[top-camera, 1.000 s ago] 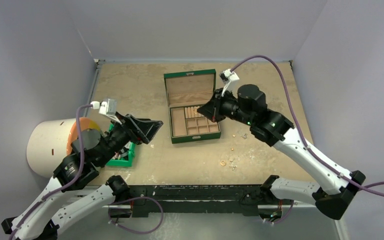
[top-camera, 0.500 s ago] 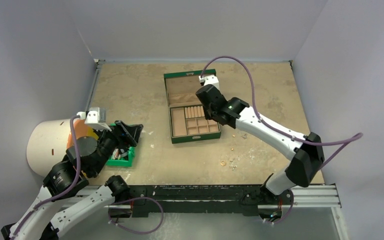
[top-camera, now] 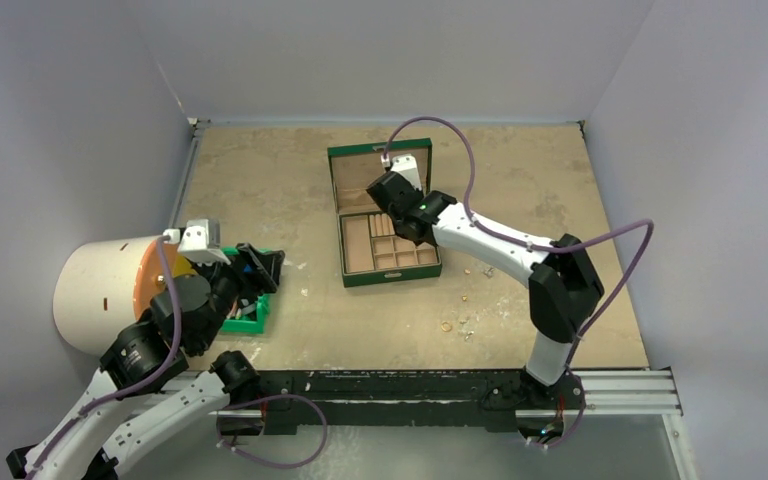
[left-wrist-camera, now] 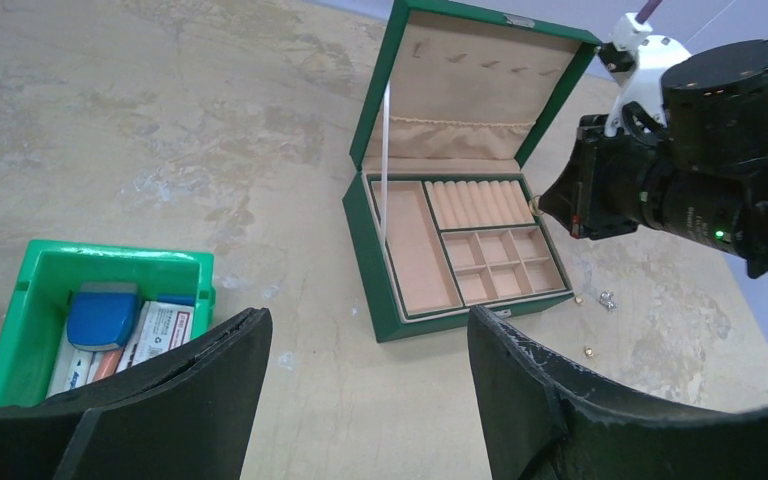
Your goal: Organize the mixed jewelry
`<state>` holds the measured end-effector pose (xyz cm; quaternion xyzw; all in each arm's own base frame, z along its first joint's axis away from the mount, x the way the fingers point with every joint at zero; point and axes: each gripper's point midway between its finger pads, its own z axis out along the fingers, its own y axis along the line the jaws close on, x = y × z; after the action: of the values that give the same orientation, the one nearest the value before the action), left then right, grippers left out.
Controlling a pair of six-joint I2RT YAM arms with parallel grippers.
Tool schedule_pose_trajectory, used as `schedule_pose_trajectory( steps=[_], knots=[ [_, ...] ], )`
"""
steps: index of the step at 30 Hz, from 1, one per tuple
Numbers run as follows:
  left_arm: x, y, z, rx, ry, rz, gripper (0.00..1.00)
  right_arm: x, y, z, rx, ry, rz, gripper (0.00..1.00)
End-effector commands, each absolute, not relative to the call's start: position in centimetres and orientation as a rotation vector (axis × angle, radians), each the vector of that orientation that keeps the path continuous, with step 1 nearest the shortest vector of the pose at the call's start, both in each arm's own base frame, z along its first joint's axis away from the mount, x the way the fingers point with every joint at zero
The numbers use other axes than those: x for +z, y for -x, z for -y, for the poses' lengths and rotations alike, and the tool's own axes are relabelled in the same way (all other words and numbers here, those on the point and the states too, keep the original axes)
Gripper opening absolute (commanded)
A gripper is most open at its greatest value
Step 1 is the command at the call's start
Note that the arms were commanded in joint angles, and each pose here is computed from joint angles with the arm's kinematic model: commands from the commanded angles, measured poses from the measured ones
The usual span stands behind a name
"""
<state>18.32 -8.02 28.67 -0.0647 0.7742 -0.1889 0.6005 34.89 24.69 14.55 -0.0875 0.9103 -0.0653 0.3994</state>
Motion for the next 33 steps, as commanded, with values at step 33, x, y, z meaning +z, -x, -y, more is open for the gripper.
schedule_pose_trajectory(
  steps=[33],
  knots=[
    [29.2, -19.3, 6.5, -0.359, 0.222, -1.742, 0.74, 8.0, -39.5, -27.6, -0.082, 0.125, -2.351, 0.00]
  ],
)
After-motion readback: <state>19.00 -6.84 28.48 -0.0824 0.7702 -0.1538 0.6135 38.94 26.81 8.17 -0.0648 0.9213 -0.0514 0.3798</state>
